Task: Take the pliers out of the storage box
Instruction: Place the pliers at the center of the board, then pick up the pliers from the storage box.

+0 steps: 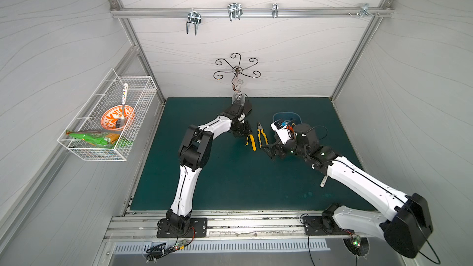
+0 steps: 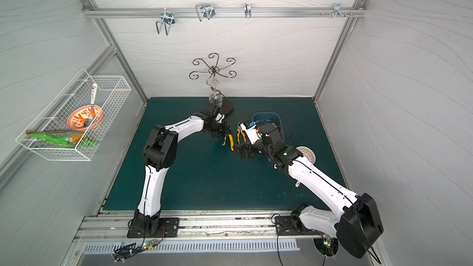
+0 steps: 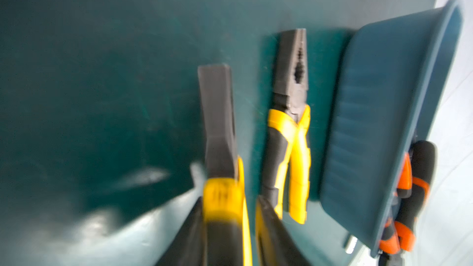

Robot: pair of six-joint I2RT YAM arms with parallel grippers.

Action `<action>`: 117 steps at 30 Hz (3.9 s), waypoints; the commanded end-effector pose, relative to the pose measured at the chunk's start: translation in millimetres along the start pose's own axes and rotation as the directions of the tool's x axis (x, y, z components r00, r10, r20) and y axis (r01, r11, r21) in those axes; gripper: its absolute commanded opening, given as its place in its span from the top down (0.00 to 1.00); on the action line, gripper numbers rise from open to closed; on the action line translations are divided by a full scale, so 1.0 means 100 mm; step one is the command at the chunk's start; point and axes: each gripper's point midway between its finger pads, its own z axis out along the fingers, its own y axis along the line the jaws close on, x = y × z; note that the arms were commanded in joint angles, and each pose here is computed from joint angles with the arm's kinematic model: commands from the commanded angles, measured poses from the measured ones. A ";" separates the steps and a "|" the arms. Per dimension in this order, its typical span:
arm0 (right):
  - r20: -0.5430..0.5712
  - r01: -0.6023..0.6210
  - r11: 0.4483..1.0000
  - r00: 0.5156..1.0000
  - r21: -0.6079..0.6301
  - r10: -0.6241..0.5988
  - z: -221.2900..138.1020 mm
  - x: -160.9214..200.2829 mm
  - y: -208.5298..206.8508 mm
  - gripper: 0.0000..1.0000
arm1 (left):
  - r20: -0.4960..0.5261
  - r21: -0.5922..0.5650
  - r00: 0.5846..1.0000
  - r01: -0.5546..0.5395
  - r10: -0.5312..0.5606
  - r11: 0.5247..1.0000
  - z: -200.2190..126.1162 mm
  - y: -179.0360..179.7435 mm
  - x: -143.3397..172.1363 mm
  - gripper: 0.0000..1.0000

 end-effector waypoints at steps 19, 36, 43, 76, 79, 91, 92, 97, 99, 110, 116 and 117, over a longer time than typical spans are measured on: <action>0.031 -0.369 0.843 0.921 0.391 0.389 -0.25 0.12 -1.23 0.01 | 0.199 0.050 0.978 -0.075 0.064 0.996 -0.66 -0.18 -0.12 0.00; -0.028 -0.726 0.487 0.544 0.485 0.839 0.00 0.85 -1.88 0.30 | 0.381 0.101 0.870 -0.377 0.314 0.921 -1.34 -0.69 0.91 0.00; -0.079 -0.790 0.484 0.494 0.377 0.866 0.22 0.90 -1.82 0.37 | 0.386 0.102 0.868 -0.378 0.314 0.920 -1.31 -0.71 0.87 0.00; -0.035 -0.628 0.748 0.760 0.216 0.648 0.03 0.36 -1.62 1.00 | 0.369 0.074 0.825 -0.485 0.428 0.871 -1.61 -0.77 1.06 0.00; -0.049 -0.545 0.821 0.827 0.171 0.560 0.07 0.20 -1.44 1.00 | 0.364 0.066 0.812 -0.512 0.457 0.857 -1.69 -0.81 1.06 0.00; -0.124 -0.107 0.957 0.989 -0.270 0.076 0.32 -0.25 -0.10 1.00 | 0.272 0.179 0.823 -0.552 0.498 0.815 -2.06 -0.88 1.08 0.00; -0.118 -0.091 0.939 0.992 -0.332 0.054 0.31 -0.27 0.03 1.00 | 0.231 0.212 0.828 -0.556 0.511 0.804 -2.05 -0.89 1.14 0.00; -0.079 0.015 0.866 0.995 -0.499 -0.063 0.26 -0.31 0.49 1.00 | 0.048 0.359 0.843 -0.515 0.536 0.778 -2.02 -0.95 1.42 0.01; -0.064 0.057 0.850 0.992 -0.524 -0.106 0.27 -0.31 0.58 1.00 | 0.028 0.440 0.852 -0.481 0.523 0.759 -2.03 -1.04 1.49 0.06; -0.056 0.084 0.788 0.987 -0.611 -0.148 0.23 -0.28 0.80 1.00 | 0.071 0.558 0.878 -0.428 0.474 0.711 -2.08 -1.27 1.43 0.49; -0.062 0.088 0.781 0.985 -0.618 -0.160 0.22 -0.24 0.83 1.00 | 0.073 0.566 0.889 -0.410 0.451 0.716 -2.04 -1.29 1.38 0.65; -0.062 0.089 0.783 0.985 -0.616 -0.161 0.22 -0.25 0.83 1.00 | 0.072 0.567 0.891 -0.406 0.447 0.717 -2.04 -1.29 1.38 0.71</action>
